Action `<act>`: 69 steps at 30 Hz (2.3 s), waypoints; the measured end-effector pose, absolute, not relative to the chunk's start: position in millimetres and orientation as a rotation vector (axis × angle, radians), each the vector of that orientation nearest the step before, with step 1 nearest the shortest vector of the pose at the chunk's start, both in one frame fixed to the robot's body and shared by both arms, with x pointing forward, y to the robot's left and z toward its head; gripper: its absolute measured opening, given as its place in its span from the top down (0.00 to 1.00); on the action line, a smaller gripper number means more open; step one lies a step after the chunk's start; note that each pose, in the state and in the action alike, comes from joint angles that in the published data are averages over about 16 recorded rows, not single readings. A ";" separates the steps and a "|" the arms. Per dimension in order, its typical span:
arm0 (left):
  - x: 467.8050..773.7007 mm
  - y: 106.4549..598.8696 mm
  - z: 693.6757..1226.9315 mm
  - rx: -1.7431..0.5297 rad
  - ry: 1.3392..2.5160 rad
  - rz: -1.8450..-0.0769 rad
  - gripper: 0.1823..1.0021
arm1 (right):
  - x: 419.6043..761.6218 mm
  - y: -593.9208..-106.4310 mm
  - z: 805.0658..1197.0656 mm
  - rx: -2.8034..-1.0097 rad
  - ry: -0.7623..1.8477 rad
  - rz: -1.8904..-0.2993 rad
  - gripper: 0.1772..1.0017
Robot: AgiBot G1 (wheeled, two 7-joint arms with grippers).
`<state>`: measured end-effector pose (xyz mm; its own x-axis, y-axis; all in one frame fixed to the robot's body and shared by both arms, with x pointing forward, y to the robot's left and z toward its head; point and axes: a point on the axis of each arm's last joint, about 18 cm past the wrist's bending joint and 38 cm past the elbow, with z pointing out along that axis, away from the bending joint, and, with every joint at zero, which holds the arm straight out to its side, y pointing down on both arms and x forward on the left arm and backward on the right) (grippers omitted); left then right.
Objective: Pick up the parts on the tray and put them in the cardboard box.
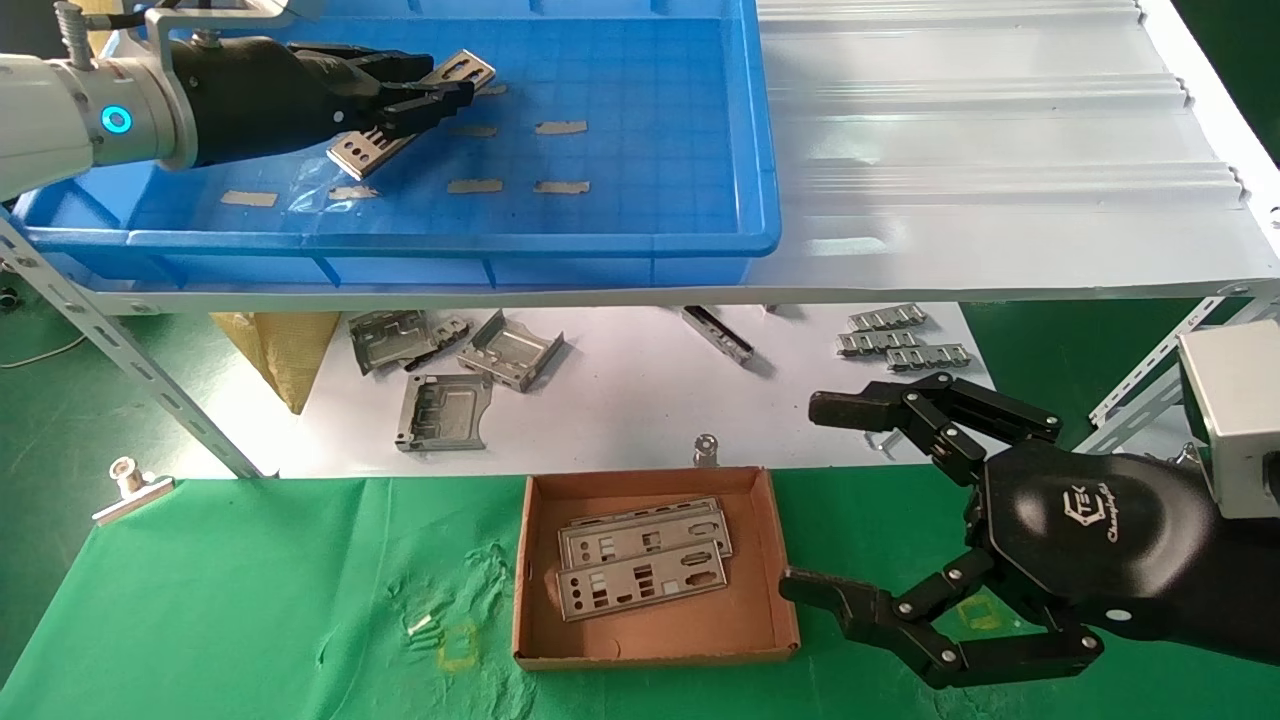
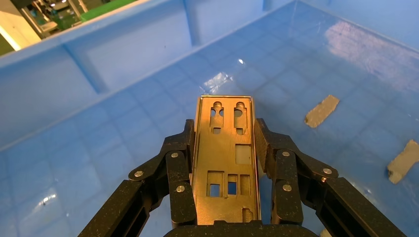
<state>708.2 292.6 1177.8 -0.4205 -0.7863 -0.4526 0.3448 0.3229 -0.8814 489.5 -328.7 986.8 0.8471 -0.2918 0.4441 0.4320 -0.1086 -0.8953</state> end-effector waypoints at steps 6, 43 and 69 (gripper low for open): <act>707.5 289.3 1182.6 -0.399 1.509 -1.344 0.66 | 489.5 -328.7 986.8 -1.565 -0.114 -0.614 0.00; 724.5 270.8 1167.8 -0.436 1.493 -1.358 0.48 | 489.5 -328.7 986.8 -1.565 -0.114 -0.614 0.00; 725.0 272.5 1165.2 -0.452 1.502 -1.359 0.61 | 489.5 -328.7 986.8 -1.565 -0.114 -0.614 0.00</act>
